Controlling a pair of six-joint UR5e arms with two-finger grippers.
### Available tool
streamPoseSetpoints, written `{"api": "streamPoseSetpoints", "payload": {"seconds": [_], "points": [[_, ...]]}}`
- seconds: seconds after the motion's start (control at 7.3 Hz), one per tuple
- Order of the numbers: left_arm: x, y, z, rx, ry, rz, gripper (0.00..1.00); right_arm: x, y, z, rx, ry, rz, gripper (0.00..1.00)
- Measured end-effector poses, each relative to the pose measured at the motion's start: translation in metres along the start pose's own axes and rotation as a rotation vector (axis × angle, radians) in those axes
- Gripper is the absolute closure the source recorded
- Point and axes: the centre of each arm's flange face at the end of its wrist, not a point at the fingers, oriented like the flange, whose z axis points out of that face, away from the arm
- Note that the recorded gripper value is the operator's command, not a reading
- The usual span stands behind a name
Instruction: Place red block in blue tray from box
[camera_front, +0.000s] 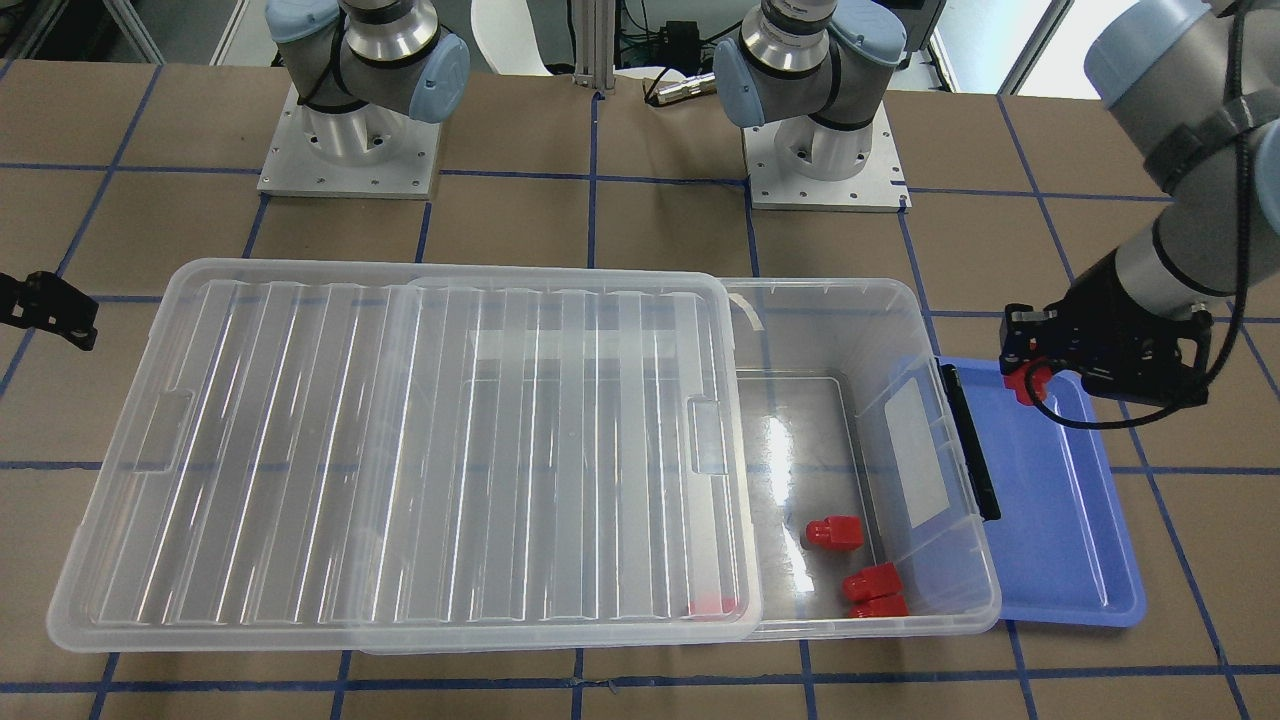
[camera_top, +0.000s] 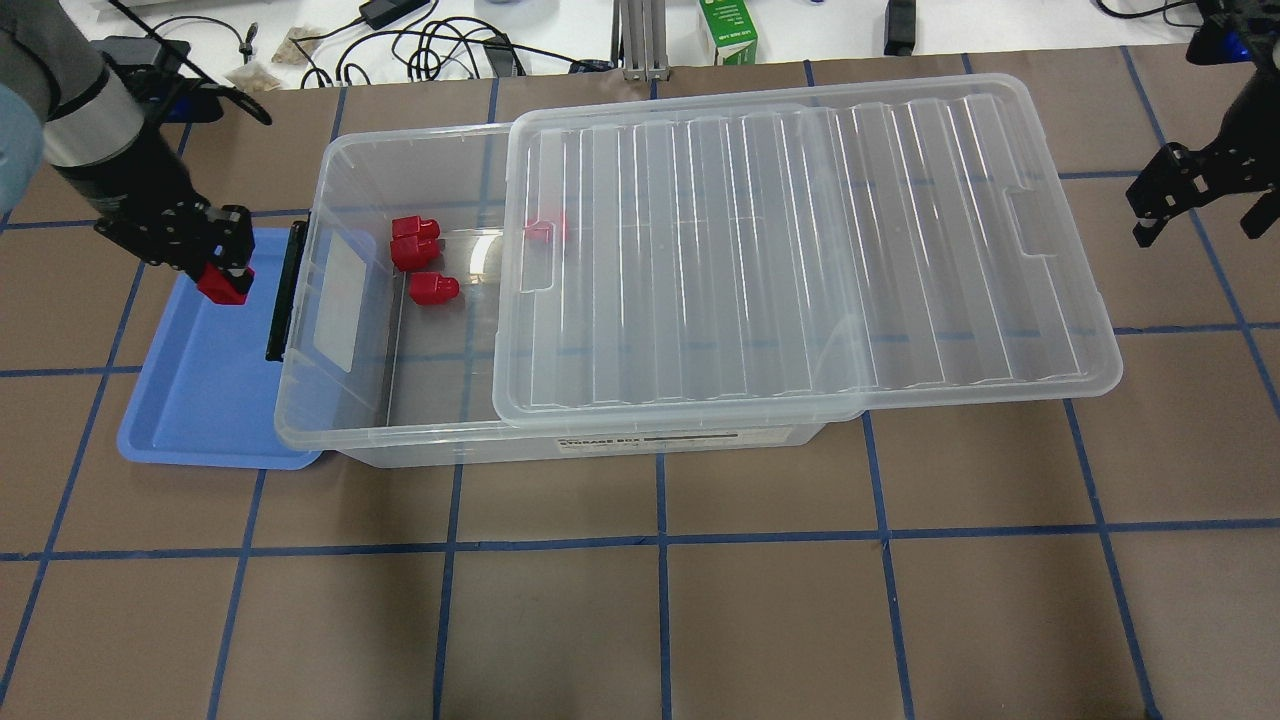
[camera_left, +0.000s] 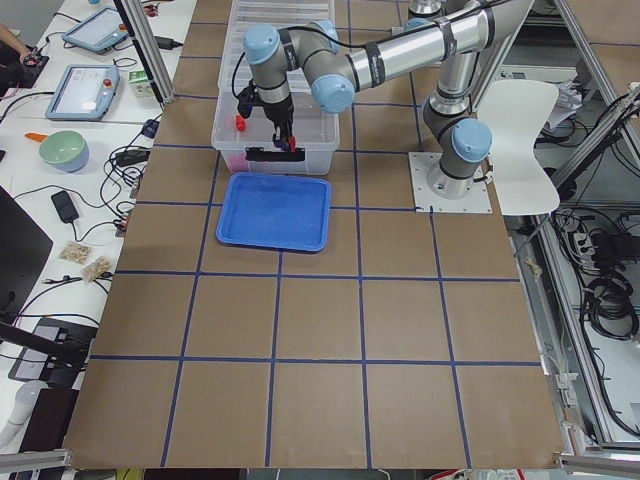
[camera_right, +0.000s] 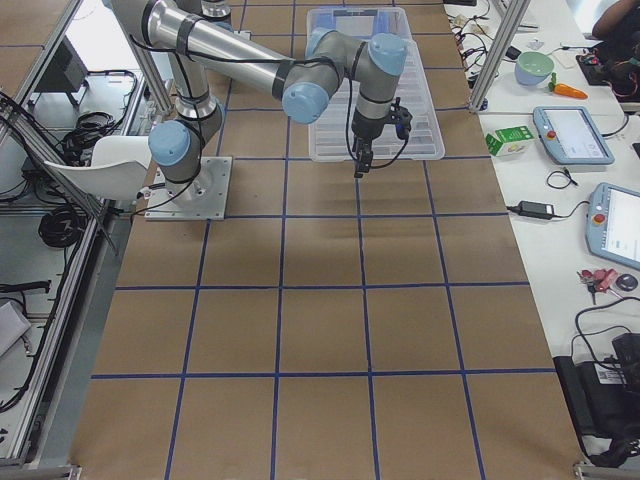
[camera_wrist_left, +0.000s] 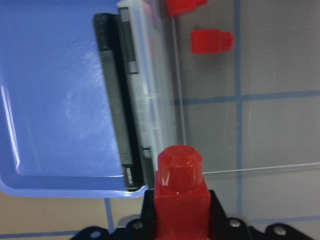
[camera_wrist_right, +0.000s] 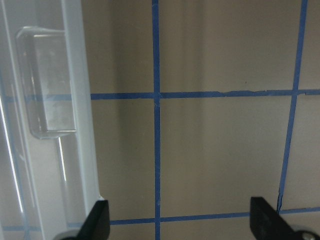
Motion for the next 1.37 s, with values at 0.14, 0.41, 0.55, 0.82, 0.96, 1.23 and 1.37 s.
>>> {"api": "streamPoseSetpoints", "payload": {"seconds": [0.14,0.41,0.55,0.82,0.96,1.23,1.37], "points": [[-0.036,-0.003,0.023,0.009,0.005,0.045,0.99,0.003,-0.011,0.013,0.000,-0.004,0.003,0.00],[-0.085,-0.016,0.080,0.033,-0.002,0.082,0.99,0.003,-0.026,0.032,0.002,-0.007,0.002,0.00],[-0.097,-0.025,0.106,0.039,-0.006,0.097,0.99,0.001,-0.029,0.035,0.004,-0.007,-0.002,0.00],[-0.106,-0.035,0.140,0.028,0.003,0.106,0.88,-0.010,-0.033,0.037,0.009,-0.019,-0.018,0.00],[-0.108,-0.038,0.150,0.019,0.010,0.107,0.76,-0.018,-0.035,0.038,0.012,-0.027,-0.028,0.00],[-0.110,-0.045,0.168,0.019,0.011,0.113,0.22,-0.024,-0.036,0.039,0.015,-0.040,-0.036,0.00],[-0.112,-0.047,0.173,0.021,0.008,0.114,0.19,-0.027,-0.037,0.039,0.020,-0.060,-0.032,0.00]]}}
